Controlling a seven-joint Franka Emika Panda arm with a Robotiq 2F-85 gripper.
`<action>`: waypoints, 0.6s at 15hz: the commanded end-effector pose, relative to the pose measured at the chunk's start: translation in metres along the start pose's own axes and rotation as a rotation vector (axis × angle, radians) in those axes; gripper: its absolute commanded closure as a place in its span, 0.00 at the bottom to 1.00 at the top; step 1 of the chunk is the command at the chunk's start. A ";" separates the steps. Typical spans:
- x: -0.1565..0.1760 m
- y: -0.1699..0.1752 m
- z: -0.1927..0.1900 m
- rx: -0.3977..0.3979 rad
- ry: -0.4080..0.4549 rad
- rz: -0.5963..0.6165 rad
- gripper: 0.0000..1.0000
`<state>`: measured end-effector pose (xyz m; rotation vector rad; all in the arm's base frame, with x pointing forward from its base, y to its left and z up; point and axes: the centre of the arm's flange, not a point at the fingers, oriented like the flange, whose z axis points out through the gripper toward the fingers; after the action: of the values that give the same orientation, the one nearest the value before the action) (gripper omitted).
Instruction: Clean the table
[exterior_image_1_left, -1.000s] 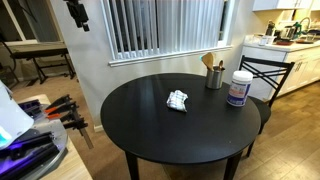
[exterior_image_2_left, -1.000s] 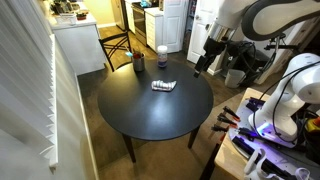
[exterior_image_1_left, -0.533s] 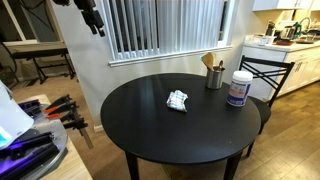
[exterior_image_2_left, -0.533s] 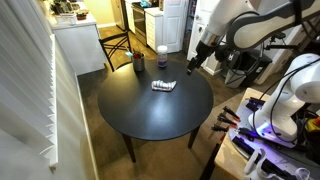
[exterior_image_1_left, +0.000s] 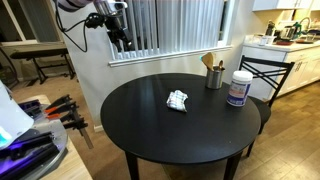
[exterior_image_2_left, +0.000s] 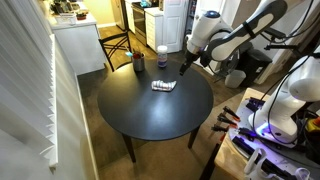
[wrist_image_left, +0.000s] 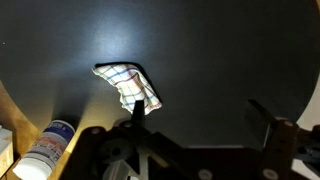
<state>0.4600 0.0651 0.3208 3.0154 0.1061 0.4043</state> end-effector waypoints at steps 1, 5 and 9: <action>0.044 -0.008 0.036 -0.043 0.012 -0.066 0.00; 0.077 -0.020 0.046 -0.077 0.035 -0.168 0.00; 0.093 -0.031 0.046 -0.068 0.053 -0.219 0.00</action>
<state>0.5472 0.0893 0.2977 2.8969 0.3820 0.4509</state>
